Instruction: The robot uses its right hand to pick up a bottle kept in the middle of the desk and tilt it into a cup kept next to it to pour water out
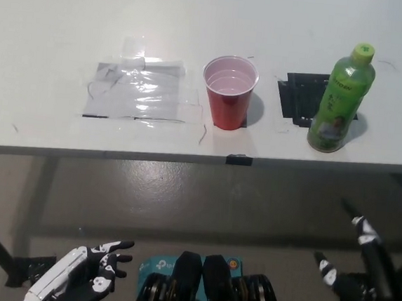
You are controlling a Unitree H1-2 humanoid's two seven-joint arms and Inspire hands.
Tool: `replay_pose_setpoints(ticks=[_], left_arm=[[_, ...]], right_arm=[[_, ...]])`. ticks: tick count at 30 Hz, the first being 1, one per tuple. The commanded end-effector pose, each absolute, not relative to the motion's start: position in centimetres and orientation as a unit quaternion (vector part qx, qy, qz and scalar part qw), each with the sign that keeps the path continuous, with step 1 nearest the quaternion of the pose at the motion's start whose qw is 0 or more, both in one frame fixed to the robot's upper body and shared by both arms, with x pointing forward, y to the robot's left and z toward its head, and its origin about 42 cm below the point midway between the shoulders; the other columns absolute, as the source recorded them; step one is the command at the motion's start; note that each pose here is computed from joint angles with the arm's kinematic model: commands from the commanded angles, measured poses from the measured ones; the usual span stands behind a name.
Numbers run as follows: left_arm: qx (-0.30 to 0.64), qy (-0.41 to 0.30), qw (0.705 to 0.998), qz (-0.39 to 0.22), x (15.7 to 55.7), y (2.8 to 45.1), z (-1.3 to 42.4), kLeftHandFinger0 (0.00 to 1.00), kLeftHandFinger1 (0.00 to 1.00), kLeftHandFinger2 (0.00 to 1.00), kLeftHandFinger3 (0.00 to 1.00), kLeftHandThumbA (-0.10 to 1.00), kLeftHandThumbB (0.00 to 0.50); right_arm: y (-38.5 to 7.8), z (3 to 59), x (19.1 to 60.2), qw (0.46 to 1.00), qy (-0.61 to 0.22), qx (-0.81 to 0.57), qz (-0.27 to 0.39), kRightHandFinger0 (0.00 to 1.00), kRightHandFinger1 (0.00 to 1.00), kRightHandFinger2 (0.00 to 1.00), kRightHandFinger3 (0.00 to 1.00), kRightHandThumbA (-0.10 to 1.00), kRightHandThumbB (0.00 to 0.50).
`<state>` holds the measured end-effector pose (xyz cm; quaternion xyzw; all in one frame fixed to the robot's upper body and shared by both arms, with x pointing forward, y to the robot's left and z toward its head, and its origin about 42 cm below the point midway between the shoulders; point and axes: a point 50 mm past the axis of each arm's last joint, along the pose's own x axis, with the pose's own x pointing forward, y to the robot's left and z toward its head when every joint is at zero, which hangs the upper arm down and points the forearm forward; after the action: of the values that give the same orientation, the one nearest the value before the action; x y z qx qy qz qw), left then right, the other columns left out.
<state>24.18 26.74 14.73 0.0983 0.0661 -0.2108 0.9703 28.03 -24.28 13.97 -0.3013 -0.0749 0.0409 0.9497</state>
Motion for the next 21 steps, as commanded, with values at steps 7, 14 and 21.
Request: replay_pose_setpoints(ticks=[7, 14, 21], left_arm=[[0.096, 0.059, 0.968, -0.223, 23.9, 26.8, 15.5, 0.79, 0.85, 0.89, 0.95, 0.92, 0.176], [0.094, 0.061, 0.967, -0.228, 23.6, 26.7, 14.9, 0.78, 0.83, 0.87, 0.93, 0.93, 0.210], [0.091, 0.066, 0.966, -0.232, 23.4, 26.3, 14.7, 0.79, 0.83, 0.86, 0.94, 0.92, 0.184]], right_arm=[[-24.5, 21.9, 37.1, 0.935, -0.074, -0.345, -0.025, 1.00, 1.00, 1.00, 1.00, 1.00, 0.500], [-24.1, 25.2, 40.8, 0.942, -0.056, -0.325, -0.054, 1.00, 1.00, 1.00, 1.00, 1.00, 0.500], [-23.6, 25.0, 43.1, 0.952, -0.021, -0.295, -0.075, 1.00, 1.00, 1.00, 1.00, 0.90, 0.500]])
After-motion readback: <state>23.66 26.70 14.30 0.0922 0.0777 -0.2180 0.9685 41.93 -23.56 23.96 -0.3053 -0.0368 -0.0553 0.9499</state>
